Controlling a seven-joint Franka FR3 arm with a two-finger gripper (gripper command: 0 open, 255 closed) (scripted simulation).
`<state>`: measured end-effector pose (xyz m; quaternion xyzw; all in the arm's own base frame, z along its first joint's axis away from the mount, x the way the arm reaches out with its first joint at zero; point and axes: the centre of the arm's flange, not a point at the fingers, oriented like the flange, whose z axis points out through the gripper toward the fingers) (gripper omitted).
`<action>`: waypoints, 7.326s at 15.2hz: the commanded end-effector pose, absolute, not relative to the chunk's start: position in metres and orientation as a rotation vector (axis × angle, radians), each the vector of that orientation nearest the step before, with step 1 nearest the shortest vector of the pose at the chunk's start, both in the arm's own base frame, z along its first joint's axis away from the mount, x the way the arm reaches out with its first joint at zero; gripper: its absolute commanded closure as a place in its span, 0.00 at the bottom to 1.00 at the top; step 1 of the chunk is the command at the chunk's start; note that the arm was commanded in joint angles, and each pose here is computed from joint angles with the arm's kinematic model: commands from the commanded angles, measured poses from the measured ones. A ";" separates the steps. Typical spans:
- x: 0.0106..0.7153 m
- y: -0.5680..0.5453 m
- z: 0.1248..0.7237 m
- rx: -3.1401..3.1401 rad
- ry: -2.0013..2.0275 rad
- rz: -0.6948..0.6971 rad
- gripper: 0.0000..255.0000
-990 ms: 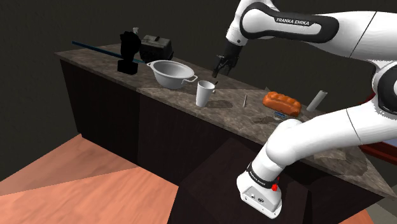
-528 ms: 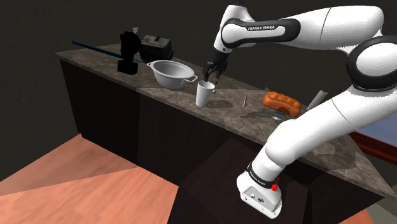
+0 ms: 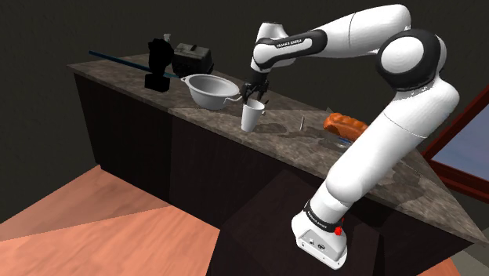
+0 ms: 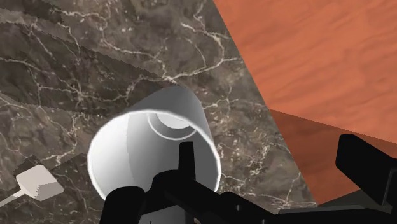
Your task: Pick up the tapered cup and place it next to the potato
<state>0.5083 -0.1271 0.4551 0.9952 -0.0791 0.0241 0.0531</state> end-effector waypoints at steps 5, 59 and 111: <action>0.550 -0.157 0.412 3.000 -0.266 0.037 0.00; 0.551 -0.162 0.536 3.000 -0.266 0.037 1.00; 0.078 -0.331 0.609 3.000 -0.266 0.037 1.00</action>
